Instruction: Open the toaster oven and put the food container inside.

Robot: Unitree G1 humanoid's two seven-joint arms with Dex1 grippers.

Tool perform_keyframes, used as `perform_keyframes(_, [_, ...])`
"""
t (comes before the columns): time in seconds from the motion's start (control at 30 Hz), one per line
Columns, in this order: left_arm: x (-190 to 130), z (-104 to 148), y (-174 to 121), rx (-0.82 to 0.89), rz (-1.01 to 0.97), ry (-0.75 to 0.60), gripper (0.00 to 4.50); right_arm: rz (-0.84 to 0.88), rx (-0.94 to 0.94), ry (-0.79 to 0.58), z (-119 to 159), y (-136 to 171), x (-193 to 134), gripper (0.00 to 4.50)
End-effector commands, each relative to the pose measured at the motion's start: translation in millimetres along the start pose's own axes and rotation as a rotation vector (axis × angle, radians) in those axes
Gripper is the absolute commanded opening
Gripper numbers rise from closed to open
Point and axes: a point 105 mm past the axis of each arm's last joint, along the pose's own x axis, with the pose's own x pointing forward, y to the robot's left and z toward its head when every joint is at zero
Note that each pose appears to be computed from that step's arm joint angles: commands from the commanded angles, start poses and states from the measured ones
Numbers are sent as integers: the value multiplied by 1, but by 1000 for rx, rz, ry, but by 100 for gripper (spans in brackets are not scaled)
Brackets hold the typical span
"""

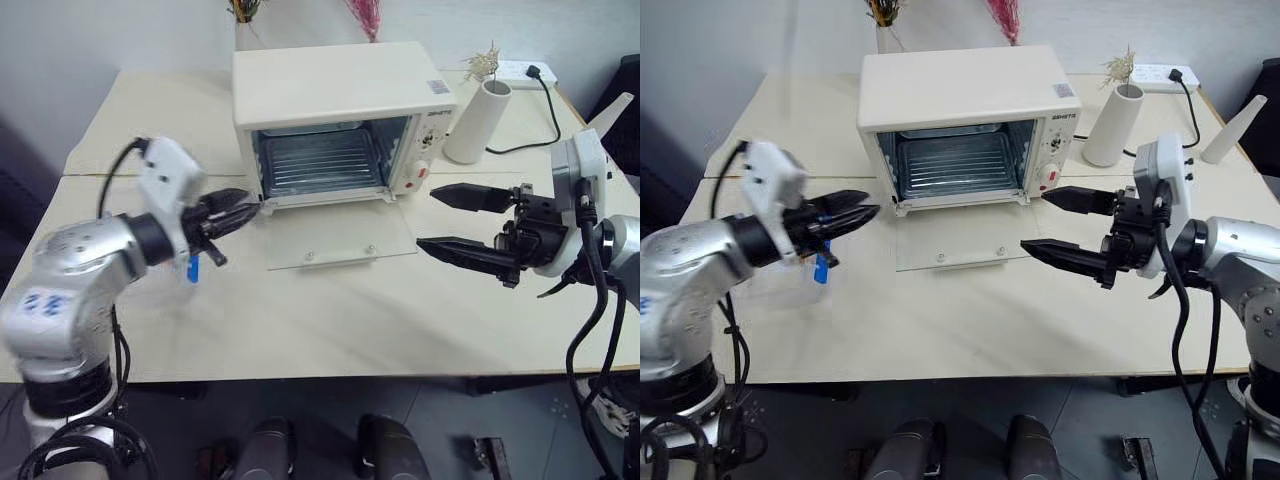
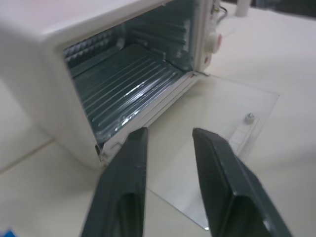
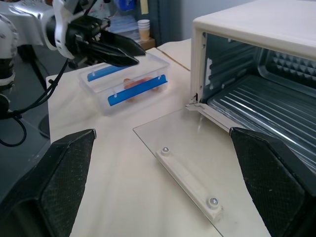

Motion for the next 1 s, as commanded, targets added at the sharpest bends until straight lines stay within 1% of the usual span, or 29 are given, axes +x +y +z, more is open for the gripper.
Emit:
perform_keyframes(0.03, [-29, -2, 3, -137, 210, -61, 265, 44, -48, 21, 2, -2, 1, 450])
perform_keyframes(0.07, [-35, -5, 2, -157, 251, -74, 298, 54, -49, 26, 1, -2, 2, 450])
perform_keyframes(0.1, [-39, -8, 1, -158, 280, -80, 321, 60, -50, 28, 0, -3, 2, 450])
perform_keyframes(0.17, [-56, -17, 19, -233, 461, -111, 381, 84, -31, 27, 0, -6, 4, 450])
perform_keyframes(0.2, [-69, -23, 32, -284, 591, -125, 413, 103, -27, 29, -1, -7, 5, 450])
perform_keyframes(0.23, [-79, -29, 40, -316, 680, -130, 441, 114, -27, 30, -1, -8, 6, 450])
perform_keyframes(0.33, [-115, -44, 60, -394, 933, -138, 446, 126, -51, 28, -2, -11, 11, 450])
perform_keyframes(0.4, [-127, -64, 61, -495, 1051, -118, 446, 133, -68, 20, -1, -13, 14, 450])
perform_keyframes(0.43, [-127, -75, 59, -550, 1079, -106, 446, 141, -74, 17, -1, -12, 15, 450])
perform_keyframes(0.47, [-123, -83, 54, -606, 1087, -98, 446, 147, -80, 15, -1, -12, 16, 450])
perform_keyframes(0.53, [-114, -92, 47, -679, 1084, -91, 446, 152, -87, 15, -1, -12, 17, 450])
perform_keyframes(0.7, [-93, -92, 34, -729, 1040, -75, 446, 147, -79, 8, -1, -9, 16, 450])
perform_keyframes(0.83, [-84, -104, 24, -818, 1069, -36, 446, 133, -76, 11, -3, -3, 13, 450])
perform_keyframes(0.93, [-78, -114, 21, -897, 1097, -4, 446, 110, -71, -3, -1, 0, 11, 450])
perform_keyframes(1.0, [-77, -120, 26, -939, 1119, 20, 446, 98, -65, -9, 0, 1, 10, 450])
